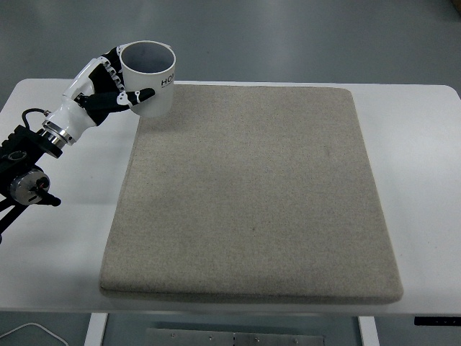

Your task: Upright white cup

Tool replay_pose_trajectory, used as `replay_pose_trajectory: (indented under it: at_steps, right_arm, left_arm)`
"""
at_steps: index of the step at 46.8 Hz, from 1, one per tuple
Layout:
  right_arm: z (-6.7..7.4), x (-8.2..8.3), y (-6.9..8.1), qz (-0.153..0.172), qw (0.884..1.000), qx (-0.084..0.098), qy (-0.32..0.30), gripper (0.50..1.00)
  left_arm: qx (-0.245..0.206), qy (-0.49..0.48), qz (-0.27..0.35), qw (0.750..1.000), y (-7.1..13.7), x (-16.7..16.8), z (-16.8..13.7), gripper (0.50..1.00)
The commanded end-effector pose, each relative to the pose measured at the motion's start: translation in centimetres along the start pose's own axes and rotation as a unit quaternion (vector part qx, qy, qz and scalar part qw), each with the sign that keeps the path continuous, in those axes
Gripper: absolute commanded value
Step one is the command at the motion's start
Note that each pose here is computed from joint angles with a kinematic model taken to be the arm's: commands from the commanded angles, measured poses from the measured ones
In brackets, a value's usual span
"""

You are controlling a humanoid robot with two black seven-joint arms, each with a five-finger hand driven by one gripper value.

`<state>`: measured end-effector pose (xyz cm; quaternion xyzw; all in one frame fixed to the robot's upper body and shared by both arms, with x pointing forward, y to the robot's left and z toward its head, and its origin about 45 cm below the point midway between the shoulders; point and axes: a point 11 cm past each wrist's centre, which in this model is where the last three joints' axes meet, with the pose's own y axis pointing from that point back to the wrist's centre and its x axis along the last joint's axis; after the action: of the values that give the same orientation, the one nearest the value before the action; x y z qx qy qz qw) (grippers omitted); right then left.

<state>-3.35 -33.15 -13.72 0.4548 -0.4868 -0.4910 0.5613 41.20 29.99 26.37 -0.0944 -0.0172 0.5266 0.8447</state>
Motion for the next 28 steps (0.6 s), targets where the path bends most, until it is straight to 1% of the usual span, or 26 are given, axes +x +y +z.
replay_pose_trajectory:
  at_steps: [1, 28]
  right_arm:
    - [0.0, 0.0, 0.0, 0.0, 1.0, 0.0, 0.0, 0.93]
    - [0.0, 0.0, 0.0, 0.0, 1.0, 0.0, 0.0, 0.93]
  left_arm:
    - [-0.001, 0.0, 0.0, 1.0, -0.01, 0.01, 0.04, 0.516]
    - [-0.001, 0.0, 0.001, 1.0, 0.01, 0.06, 0.02, 0.516]
